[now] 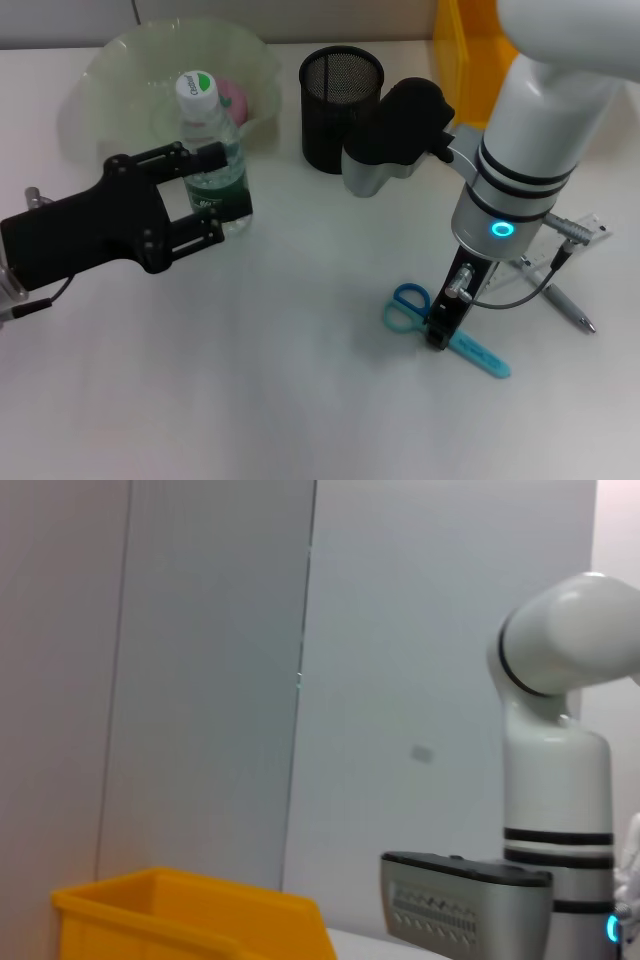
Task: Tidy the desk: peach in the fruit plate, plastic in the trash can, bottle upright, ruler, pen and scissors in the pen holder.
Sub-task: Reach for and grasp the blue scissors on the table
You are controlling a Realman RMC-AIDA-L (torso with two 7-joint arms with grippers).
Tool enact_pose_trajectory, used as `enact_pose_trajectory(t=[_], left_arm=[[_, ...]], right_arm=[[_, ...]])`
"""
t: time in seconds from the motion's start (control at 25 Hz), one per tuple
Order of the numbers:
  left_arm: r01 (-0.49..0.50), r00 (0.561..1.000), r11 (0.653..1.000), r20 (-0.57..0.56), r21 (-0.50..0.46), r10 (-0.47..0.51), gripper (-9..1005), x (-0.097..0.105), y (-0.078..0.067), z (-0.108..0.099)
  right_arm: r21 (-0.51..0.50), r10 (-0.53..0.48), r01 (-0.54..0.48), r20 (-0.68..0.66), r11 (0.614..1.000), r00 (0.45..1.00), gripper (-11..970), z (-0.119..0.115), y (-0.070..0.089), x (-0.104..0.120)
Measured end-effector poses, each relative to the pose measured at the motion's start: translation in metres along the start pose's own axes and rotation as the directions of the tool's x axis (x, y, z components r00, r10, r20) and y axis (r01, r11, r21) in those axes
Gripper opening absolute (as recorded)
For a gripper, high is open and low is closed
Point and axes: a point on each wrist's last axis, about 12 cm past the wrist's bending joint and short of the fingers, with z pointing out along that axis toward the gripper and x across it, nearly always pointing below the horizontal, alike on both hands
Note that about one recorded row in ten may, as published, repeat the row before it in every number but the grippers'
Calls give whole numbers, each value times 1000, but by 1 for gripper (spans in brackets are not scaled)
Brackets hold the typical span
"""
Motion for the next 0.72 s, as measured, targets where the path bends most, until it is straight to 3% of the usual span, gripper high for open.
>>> enact_pose_trajectory(t=[0.28, 0.72], left_arm=[[3, 1000, 1000, 23, -25, -2, 590, -1, 0, -5], [0, 999, 999, 49, -53, 2, 590, -3, 1, -12]], right_arm=[[-8, 5, -5, 37, 1000, 999, 279, 0, 0, 5], [-56, 63, -51, 232, 997, 971, 288, -15, -2, 23]])
